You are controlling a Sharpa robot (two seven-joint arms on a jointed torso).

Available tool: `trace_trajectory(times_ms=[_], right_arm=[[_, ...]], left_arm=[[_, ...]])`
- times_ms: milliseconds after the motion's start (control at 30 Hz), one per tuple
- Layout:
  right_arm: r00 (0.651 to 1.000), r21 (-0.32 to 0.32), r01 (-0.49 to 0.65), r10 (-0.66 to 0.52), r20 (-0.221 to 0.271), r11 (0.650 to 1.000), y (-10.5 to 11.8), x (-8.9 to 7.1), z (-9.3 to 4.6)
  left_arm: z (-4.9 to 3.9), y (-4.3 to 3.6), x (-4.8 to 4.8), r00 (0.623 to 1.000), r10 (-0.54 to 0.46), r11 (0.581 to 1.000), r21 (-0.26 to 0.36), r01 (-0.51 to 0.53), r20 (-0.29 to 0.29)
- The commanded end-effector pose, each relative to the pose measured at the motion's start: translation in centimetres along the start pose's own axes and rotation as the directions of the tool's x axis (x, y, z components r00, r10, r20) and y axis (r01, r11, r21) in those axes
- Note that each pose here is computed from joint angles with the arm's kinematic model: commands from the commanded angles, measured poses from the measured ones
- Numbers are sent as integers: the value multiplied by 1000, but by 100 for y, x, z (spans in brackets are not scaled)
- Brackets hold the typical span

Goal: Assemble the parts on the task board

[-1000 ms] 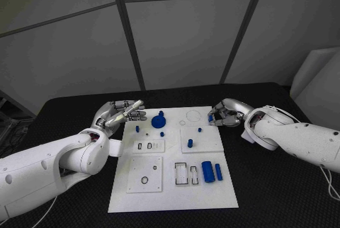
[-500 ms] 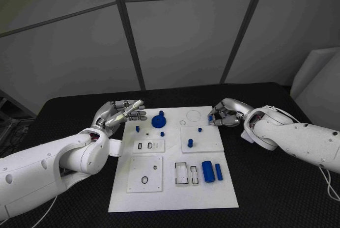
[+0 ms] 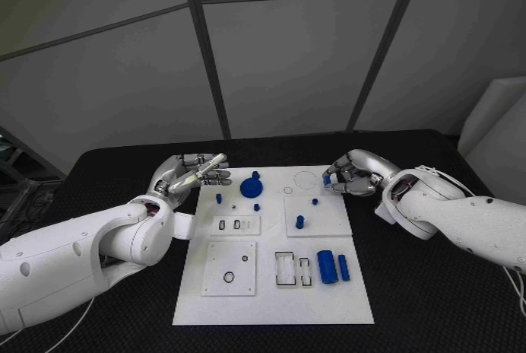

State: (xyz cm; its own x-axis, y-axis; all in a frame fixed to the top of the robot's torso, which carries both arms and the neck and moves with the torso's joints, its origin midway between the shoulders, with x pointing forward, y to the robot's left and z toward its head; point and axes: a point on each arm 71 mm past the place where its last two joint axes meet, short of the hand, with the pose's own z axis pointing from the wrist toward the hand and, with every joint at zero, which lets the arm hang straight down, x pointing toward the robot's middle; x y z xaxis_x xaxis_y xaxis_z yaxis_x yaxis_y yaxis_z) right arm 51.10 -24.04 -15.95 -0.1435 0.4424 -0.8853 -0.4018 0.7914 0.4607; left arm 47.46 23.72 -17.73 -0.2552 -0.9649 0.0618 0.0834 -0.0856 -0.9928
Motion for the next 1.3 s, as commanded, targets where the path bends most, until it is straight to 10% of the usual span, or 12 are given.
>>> trace_trajectory(times_ms=[33,667,1300], right_arm=[[999,-36,20,-18,48,999,218,-52,6],[997,-246,41,-58,-59,968,1408,546,414],[980,-188,67,-100,-173,980,1622,1087,428]], left_arm=[[0,-15,-8,1000,3,1000,8,-3,-7],[40,6,-92,1000,19,1000,15,-19,24],[50,19,-123,999,26,1000,3,-26,38]])
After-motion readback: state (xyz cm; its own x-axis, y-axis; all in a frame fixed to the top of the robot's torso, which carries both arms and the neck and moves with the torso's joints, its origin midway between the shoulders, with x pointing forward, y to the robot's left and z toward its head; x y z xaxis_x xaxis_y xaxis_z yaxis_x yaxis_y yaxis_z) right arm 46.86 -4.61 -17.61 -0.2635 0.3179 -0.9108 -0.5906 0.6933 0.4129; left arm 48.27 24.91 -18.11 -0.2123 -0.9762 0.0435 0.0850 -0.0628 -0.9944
